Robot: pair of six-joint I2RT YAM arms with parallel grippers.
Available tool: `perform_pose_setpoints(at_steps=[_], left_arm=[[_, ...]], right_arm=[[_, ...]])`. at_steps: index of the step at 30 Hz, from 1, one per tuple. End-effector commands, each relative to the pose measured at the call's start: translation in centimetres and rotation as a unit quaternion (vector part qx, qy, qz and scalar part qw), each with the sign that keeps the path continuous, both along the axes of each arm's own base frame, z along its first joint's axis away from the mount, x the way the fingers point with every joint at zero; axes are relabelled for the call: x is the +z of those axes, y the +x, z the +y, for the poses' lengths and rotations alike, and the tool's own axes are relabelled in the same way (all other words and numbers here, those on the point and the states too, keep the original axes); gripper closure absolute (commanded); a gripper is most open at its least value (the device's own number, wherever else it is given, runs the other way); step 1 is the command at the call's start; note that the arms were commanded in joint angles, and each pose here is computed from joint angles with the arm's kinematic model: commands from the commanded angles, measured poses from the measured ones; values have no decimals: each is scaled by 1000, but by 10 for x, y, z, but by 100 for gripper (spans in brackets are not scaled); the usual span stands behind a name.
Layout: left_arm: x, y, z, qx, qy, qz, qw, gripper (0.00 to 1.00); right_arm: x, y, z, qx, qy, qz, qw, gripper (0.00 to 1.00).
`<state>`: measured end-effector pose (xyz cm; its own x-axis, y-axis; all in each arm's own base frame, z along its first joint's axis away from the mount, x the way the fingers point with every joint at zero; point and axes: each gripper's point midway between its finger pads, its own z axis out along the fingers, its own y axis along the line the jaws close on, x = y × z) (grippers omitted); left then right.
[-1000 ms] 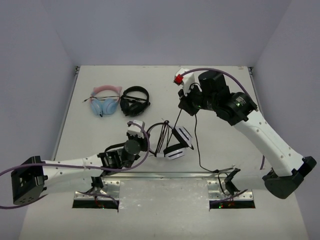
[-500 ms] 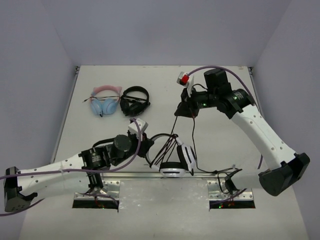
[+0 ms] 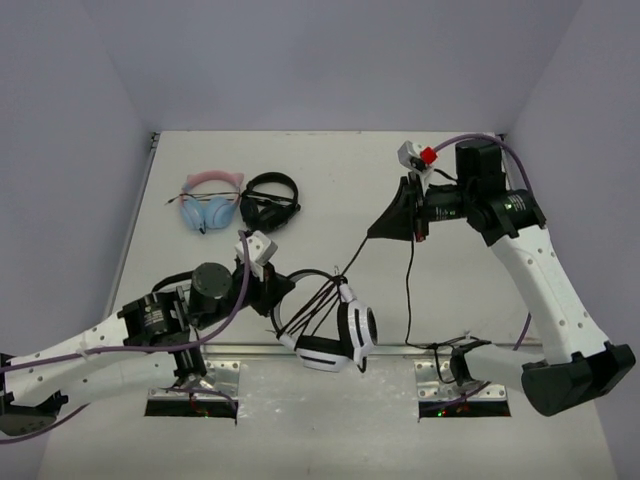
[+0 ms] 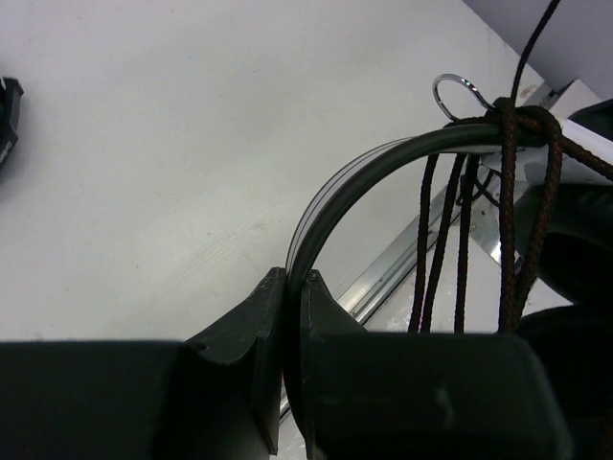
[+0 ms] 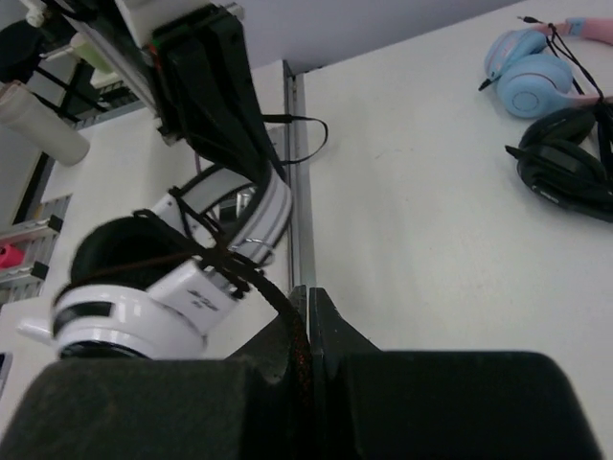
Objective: Wrap the headphones
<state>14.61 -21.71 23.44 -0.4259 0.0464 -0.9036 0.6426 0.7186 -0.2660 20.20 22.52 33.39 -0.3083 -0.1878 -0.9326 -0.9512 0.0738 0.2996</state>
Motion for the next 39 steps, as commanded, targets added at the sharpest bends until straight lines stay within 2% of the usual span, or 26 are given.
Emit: perform_pose_setpoints(at_steps=[1,3,5,7,8,10,14,18,20,21,23,24,26,27,28,29,30,32,34,36,39], left_arm=[[72,-12,-22,-76,-76,-48,993,100],[80,-14,-26,-89,-79,-46,992,100],[92,-9,-27,-75,-84,-45,993,100],[100,-3,-23,-54,-91,-48,993,100],[112,-4,-21,-52,-101,-54,992,100],[119,5,-16,-21,-99,-53,994,100],[139,20,-2,36,-79,-52,995,100],[136,31,-6,58,-44,-42,996,100],[148,32,-10,55,-63,-50,995,100],[155,31,-10,57,-83,-52,994,99],[181,37,-9,78,-137,-66,985,100],[189,41,-6,96,-157,-69,981,100],[212,46,-9,107,-209,-87,968,100],[225,51,-10,117,-241,-100,958,100],[222,53,-9,126,-240,-97,958,100],[238,56,-10,130,-272,-110,947,100],[241,59,-16,129,-275,-115,946,100],[265,61,-18,131,-297,-124,938,100],[270,73,-27,149,-294,-122,936,100],[282,88,-24,195,-306,-126,923,100],[294,112,-11,287,-321,-121,894,100]], right_arm=[[-25,16,-8,-31,-30,-44,998,99],[-46,37,-14,-90,-59,-47,993,99],[-64,67,-32,-190,-104,-67,974,99],[-73,85,-47,-250,-131,-75,956,99],[-78,102,-63,-314,-154,-76,934,99],[-78,119,-84,-377,-170,-77,907,99],[-77,135,-113,-469,-142,-23,871,99],[-83,142,-131,-516,-140,6,845,99],[-88,141,-126,-509,-132,15,850,99],[-89,137,-115,-483,-118,24,867,99],[-96,132,-102,-460,-98,47,881,99],[-97,125,-88,-424,-80,61,900,99],[-105,115,-71,-391,-44,97,914,99],[-107,102,-54,-352,-5,112,929,97],[-110,94,-47,-339,9,119,933,97],[-107,89,-38,-322,30,106,940,93],[-106,74,-21,-286,61,93,952,90],[-103,60,-5,-252,87,79,961,84],[-95,44,17,-210,125,66,967,85],[-101,32,37,-177,138,76,972,93],[-109,16,51,-151,174,81,970,98]])
